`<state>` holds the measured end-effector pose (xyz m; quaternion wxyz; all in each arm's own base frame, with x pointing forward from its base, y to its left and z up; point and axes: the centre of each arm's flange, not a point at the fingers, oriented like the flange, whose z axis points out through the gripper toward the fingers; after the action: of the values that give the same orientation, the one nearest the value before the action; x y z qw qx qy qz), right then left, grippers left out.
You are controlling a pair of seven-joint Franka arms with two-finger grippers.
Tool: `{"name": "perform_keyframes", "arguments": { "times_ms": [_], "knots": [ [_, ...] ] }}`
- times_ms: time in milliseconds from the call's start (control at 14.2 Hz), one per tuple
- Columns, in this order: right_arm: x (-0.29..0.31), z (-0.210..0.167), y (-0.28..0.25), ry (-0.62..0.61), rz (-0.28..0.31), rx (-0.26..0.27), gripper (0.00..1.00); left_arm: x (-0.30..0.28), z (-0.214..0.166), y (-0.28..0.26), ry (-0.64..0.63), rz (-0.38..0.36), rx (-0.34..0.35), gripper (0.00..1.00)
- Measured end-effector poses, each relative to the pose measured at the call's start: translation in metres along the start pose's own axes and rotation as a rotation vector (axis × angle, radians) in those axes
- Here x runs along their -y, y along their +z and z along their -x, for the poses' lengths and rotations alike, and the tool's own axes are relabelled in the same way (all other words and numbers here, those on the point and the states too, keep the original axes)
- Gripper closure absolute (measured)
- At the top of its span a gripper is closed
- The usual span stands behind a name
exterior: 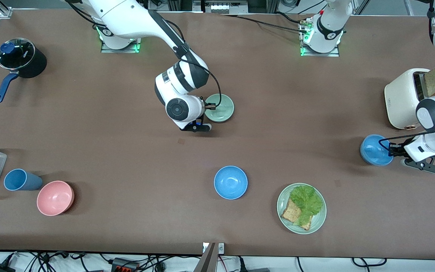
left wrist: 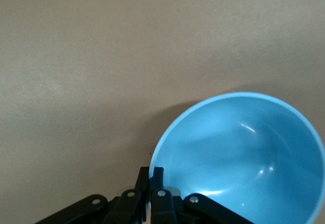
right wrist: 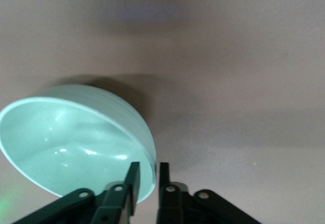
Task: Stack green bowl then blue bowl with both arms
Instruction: 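Lower the green bowl with the right gripper while the left gripper grasps the blue bowl, then release the green bowl with the right gripper while the left gripper lifts the blue bowl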
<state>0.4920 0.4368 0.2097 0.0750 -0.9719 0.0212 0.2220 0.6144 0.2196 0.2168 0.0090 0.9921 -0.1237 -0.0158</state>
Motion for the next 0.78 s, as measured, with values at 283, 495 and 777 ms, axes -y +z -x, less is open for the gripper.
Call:
{"name": "perform_keyframes", "arguments": {
  "times_ms": [283, 495, 777],
  "knots": [
    [-0.009, -0.016, -0.081, 0.020, -0.055, -0.128, 0.31, -0.005, -0.001, -0.002, 0.008, 0.022, 0.028, 0.95],
    [-0.057, -0.020, -0.187, 0.060, -0.032, -0.271, 0.01, -0.026, -0.006, -0.021, 0.025, 0.081, 0.075, 0.95],
    [-0.125, -0.009, -0.290, 0.105, 0.066, -0.461, 0.00, -0.072, -0.013, -0.086, 0.053, 0.141, 0.124, 0.95]
  ]
}}
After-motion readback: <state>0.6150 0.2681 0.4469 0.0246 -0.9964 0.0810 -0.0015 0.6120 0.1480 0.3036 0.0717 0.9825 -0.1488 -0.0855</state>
